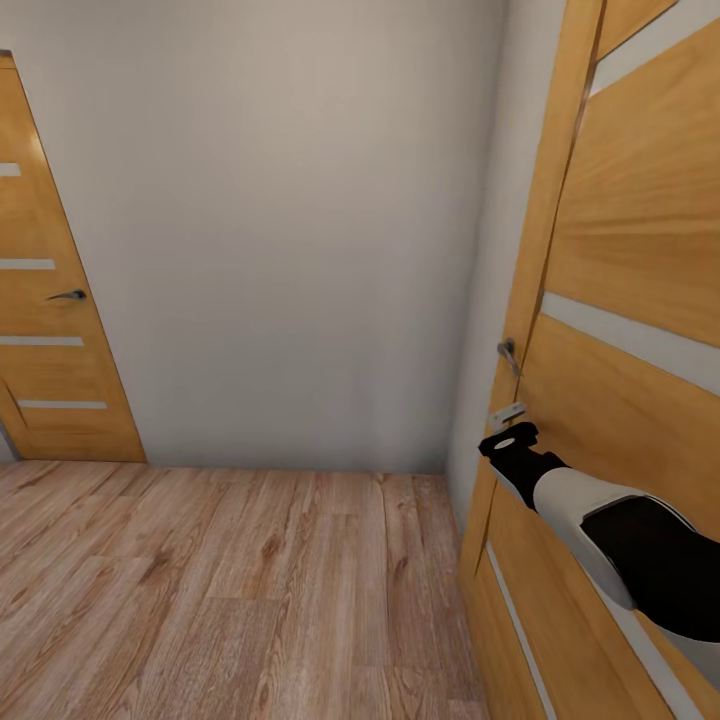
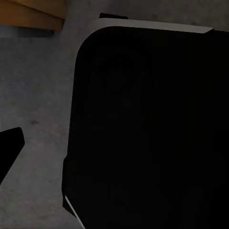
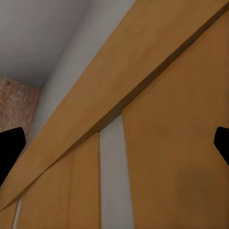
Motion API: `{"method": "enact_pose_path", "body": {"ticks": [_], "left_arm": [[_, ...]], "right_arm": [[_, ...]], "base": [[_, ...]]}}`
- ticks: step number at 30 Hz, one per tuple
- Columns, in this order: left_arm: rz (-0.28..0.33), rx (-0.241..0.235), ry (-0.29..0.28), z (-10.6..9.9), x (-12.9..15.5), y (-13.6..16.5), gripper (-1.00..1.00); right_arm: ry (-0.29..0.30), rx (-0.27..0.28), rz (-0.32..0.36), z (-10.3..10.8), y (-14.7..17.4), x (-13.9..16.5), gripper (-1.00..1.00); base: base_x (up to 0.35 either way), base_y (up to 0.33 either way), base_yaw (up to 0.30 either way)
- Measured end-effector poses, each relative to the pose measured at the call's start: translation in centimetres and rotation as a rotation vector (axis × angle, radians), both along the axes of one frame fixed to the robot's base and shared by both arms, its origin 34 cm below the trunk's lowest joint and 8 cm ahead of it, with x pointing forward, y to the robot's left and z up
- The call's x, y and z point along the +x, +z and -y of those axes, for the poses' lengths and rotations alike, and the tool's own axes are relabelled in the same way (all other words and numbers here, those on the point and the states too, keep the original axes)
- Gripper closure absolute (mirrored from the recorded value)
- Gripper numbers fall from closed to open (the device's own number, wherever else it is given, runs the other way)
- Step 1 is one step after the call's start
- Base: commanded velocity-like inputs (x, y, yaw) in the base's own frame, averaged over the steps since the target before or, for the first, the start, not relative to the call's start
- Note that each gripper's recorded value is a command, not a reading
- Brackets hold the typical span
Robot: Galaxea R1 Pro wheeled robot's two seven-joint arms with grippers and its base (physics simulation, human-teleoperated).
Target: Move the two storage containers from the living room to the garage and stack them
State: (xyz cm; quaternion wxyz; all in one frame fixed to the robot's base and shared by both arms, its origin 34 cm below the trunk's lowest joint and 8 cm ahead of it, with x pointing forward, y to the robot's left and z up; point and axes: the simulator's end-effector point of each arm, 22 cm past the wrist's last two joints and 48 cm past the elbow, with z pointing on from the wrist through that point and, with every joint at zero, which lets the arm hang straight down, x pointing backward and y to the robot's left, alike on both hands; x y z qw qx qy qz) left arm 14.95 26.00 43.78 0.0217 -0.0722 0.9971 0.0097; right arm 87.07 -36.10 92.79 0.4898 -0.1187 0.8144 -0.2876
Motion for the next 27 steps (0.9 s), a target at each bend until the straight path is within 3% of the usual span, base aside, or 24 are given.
{"method": "enact_pose_path", "body": {"ticks": [3,5,6,8,14,20,27], "left_arm": [[0.000,0.000,0.000,0.0,0.0,0.0,-1.00],[0.000,0.000,0.000,0.0,0.0,0.0,-1.00],[0.000,0.000,0.000,0.0,0.0,0.0,-1.00],[0.000,0.000,0.000,0.0,0.0,0.0,-1.00],[0.000,0.000,0.000,0.0,0.0,0.0,-1.00],[0.000,0.000,0.000,0.0,0.0,0.0,-1.00],[0.000,0.001,0.000,-0.1,0.0,0.0,-1.00]], "right_arm": [[-0.001,0.002,0.000,0.0,0.0,0.0,-1.00],[0.013,0.031,-0.001,-2.0,-0.3,0.1,-1.00],[0.047,0.045,-0.003,-4.8,-0.4,0.4,-1.00],[0.089,0.067,-0.006,-8.5,-0.6,0.5,-1.00],[0.135,0.133,-0.031,-13.8,-2.0,-0.1,-1.00],[0.142,0.182,-0.047,-15.4,-3.0,-0.6,-1.00],[0.159,0.219,-0.208,-16.1,-12.8,-5.9,-1.00]], "base": [[0.000,0.000,0.000],[0.000,0.000,0.000],[0.000,0.000,0.000],[0.000,0.000,0.000],[0.000,0.000,0.000],[0.000,0.000,0.000],[0.000,0.000,0.000]]}}
